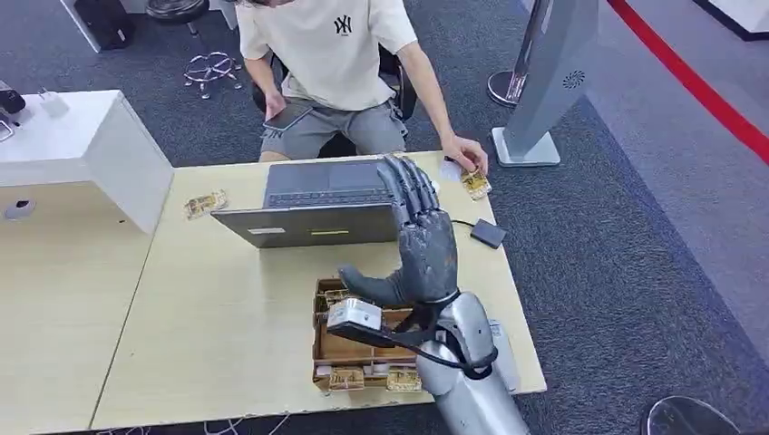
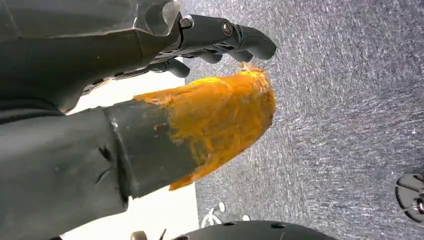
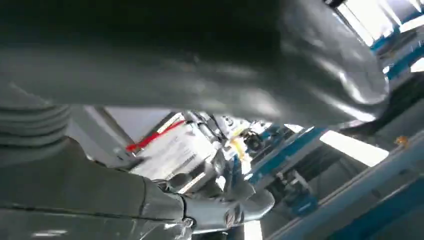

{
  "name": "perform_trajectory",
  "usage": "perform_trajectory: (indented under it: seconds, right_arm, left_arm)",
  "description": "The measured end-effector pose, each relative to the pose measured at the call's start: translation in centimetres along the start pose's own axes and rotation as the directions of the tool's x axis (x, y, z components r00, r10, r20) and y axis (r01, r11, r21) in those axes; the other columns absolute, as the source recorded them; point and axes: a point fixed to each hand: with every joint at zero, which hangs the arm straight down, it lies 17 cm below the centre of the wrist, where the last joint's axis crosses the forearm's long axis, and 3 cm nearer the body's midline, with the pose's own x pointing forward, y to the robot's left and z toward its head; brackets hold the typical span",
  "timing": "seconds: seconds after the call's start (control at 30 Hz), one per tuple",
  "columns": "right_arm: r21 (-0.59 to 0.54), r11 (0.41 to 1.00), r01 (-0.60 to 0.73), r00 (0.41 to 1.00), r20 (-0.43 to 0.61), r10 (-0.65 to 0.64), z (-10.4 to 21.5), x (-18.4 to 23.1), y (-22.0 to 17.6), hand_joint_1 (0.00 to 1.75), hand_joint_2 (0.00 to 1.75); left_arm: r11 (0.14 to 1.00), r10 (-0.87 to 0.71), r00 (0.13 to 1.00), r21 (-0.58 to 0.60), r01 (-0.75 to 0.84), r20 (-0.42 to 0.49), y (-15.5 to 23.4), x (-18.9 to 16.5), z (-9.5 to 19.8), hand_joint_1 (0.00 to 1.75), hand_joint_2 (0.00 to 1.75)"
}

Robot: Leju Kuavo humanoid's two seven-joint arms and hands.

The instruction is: Pass the card to the sensor for recognition and then transmit it.

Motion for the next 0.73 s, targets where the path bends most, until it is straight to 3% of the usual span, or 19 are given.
perform_trajectory:
  seconds: [0.17,0.27,0.5,0.6,0.7,0.73]
  right_arm:
    - [-0.097,0.978,0.187,0.972,-0.128,-0.198,1.9,0.6,-3.1,0.00,0.00]
    - [-0.128,0.930,0.344,0.910,-0.200,-0.364,3.1,1.1,-3.5,0.00,0.00]
    - [-0.113,0.876,0.469,0.851,-0.209,-0.482,3.9,2.7,-3.9,0.00,0.00]
    - [-0.083,0.799,0.596,0.763,-0.250,-0.596,4.8,3.1,-2.9,0.00,0.00]
    - [-0.034,0.667,0.744,0.631,-0.294,-0.718,5.9,4.1,-1.5,0.00,0.00]
    - [-0.002,0.587,0.810,0.557,-0.310,-0.770,6.4,4.9,-0.9,0.00,0.00]
  left_arm:
    - [1.000,0.002,1.000,-0.001,-0.002,-0.008,0.1,-0.6,-0.2,0.00,0.00]
    - [1.000,0.005,1.000,-0.003,-0.006,-0.013,0.2,-0.9,-0.3,0.00,0.00]
    - [1.000,0.006,1.000,-0.001,-0.006,-0.017,0.7,-1.1,-0.5,0.00,0.00]
    - [1.000,0.001,1.000,0.001,-0.001,-0.018,1.0,-1.3,-0.6,0.00,0.00]
    - [1.000,-0.006,1.000,0.000,0.006,-0.019,1.4,-1.4,-0.8,0.00,0.00]
    - [1.000,-0.009,1.000,0.001,0.009,-0.018,1.6,-1.5,-0.8,0.00,0.00]
